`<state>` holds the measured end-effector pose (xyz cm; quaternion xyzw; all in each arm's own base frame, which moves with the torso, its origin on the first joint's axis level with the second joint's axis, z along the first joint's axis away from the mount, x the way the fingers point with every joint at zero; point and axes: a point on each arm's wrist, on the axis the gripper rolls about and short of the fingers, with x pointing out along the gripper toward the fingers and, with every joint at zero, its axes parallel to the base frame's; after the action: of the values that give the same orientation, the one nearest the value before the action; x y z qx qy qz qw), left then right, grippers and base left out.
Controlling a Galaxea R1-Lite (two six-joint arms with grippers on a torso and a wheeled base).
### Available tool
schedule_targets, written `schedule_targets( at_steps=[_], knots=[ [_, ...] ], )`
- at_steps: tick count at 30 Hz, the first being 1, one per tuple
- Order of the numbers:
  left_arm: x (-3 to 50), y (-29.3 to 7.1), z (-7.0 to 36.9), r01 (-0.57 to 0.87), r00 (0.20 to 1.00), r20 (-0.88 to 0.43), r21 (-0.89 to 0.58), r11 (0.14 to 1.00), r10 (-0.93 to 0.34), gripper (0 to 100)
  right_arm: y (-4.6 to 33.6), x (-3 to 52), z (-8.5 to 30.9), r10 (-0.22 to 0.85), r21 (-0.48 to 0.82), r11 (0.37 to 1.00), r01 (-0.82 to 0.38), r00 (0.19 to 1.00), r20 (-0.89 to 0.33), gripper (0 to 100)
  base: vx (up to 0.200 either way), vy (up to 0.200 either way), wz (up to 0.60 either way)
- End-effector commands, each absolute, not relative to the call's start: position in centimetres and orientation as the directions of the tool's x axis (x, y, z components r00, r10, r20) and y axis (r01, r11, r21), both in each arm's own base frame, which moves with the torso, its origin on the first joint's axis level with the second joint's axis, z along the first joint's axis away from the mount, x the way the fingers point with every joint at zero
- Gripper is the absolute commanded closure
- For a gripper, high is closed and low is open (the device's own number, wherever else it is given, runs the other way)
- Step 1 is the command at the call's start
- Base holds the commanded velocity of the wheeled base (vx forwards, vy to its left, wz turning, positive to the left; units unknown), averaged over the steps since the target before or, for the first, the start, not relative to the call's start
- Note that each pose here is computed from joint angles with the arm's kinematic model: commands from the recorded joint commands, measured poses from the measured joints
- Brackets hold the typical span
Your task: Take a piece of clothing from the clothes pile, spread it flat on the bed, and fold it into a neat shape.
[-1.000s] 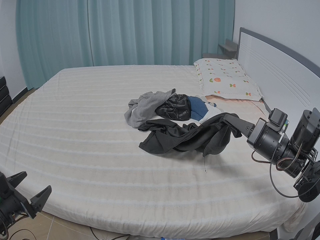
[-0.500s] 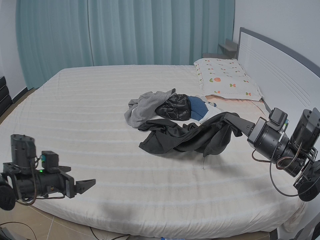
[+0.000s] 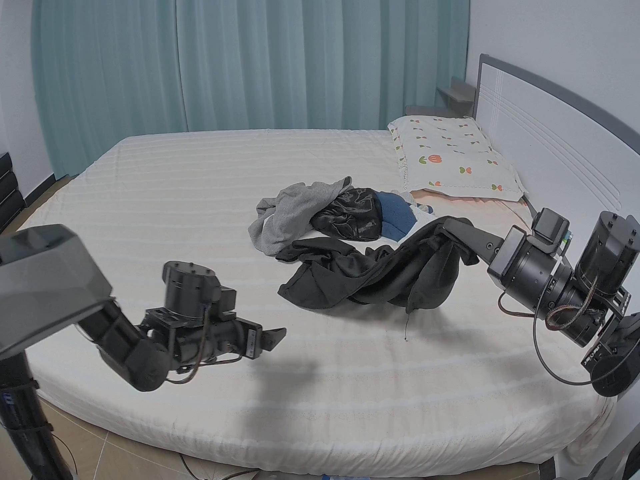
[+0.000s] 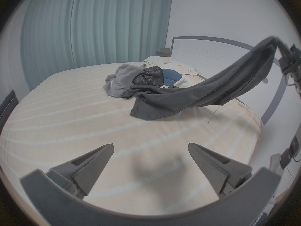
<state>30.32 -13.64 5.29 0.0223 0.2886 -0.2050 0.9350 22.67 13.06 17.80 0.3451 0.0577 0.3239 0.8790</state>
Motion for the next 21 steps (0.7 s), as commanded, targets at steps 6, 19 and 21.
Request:
schedule_targets(
  at_steps=[6, 19, 21],
  knots=[
    [34.9, -18.8, -1.2, 0.397, 0.731, -0.566, -0.102, 0.912, -0.381, 0, 14.5, 23.9, 19.4, 0.623, 0.628, 0.529, -0.571, 0.763, 0.169, 100, 0.0, 0.0, 0.0],
    [41.0, -23.1, -4.1, 0.326, 0.837, -0.441, -0.071, 0.943, -0.323, 0, 14.5, 23.2, 21.2, 0.623, 0.601, 0.522, -0.606, 0.751, 0.217, 100, 0.0, 0.0, 0.0],
    [41.7, -23.3, -4.4, 0.305, 0.852, -0.426, -0.067, 0.95, -0.303, 0, 14.4, 23.2, 21.3, 0.623, 0.599, 0.52, -0.608, 0.751, 0.221, 100, 0.0, 0.0, 0.0]
  ],
)
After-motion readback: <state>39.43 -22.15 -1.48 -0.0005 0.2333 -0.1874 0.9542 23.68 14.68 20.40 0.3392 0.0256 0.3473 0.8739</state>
